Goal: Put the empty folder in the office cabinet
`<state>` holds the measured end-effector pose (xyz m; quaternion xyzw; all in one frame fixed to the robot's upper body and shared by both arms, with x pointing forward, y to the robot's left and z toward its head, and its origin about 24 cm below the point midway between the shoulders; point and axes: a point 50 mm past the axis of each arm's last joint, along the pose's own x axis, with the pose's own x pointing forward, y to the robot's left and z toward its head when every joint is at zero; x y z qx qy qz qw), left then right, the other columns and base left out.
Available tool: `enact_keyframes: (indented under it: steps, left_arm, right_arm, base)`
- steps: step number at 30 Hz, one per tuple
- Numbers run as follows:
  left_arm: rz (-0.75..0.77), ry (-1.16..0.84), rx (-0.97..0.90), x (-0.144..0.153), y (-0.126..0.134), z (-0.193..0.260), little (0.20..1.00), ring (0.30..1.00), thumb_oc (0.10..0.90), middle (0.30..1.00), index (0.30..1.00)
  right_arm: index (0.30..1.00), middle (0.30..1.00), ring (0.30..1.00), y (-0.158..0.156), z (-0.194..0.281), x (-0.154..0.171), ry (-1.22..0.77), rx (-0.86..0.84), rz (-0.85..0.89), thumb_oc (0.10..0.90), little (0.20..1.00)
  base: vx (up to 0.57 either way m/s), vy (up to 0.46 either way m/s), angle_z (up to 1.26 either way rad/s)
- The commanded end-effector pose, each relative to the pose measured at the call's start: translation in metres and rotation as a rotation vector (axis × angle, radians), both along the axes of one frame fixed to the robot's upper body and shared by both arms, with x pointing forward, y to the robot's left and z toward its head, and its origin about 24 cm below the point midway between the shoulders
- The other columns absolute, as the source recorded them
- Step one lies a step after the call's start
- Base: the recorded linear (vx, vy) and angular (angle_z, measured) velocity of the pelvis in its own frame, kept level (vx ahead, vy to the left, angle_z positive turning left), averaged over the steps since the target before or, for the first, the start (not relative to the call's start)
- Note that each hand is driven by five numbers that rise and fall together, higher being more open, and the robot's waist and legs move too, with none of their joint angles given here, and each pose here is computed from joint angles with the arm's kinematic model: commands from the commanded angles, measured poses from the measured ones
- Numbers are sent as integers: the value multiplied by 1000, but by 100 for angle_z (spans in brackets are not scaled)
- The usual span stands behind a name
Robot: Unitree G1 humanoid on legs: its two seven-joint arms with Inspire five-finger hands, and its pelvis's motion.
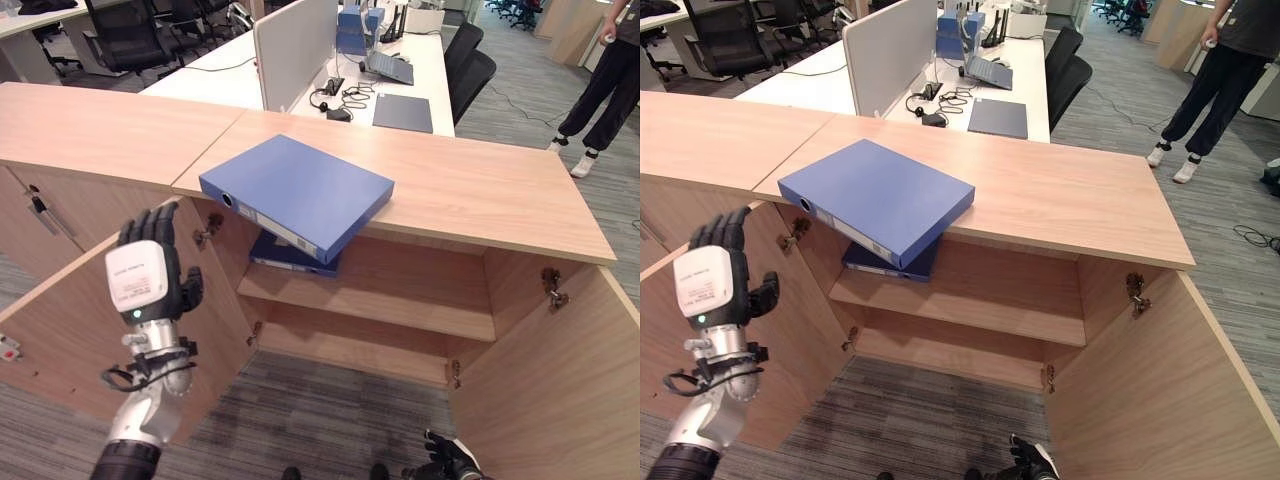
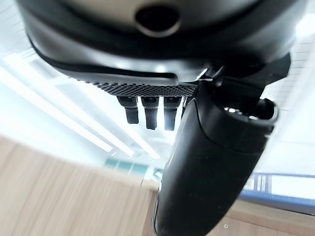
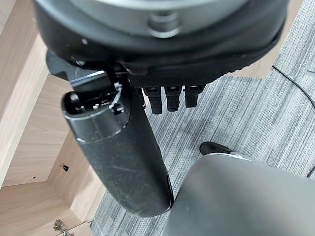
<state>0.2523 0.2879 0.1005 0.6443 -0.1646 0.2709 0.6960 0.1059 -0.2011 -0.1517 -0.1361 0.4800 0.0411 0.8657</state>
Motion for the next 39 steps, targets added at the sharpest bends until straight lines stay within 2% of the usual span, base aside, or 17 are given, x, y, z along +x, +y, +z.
enact_keyframes:
  steps: [1,8,19,30,39]
  left_arm:
    - [-68,-301,238,21,-5,87,900,900,800,900,900]
    - [-171,-193,446,29,-10,106,900,900,800,900,900]
    - [-265,-66,429,43,-21,95,900,900,800,900,900]
    - [-294,19,416,55,-30,80,900,900,800,900,900]
    - [-317,18,512,66,-42,93,900,900,800,900,900]
  right_arm:
    - [900,900,900,-12,13,26,-107,-12,43,800,900]
    - [900,900,900,-21,17,30,-129,-13,52,800,900]
    - [900,900,900,-27,20,34,-146,-9,5,800,900]
    - [900,900,900,-28,21,37,-157,-10,-10,800,900]
    - [900,900,900,-28,18,33,-128,-7,1,800,900]
  base:
    - [0,0,0]
    - [0,1,-2]
    - [9,-1,-3]
    - [10,1,-3]
    - [13,0,0]
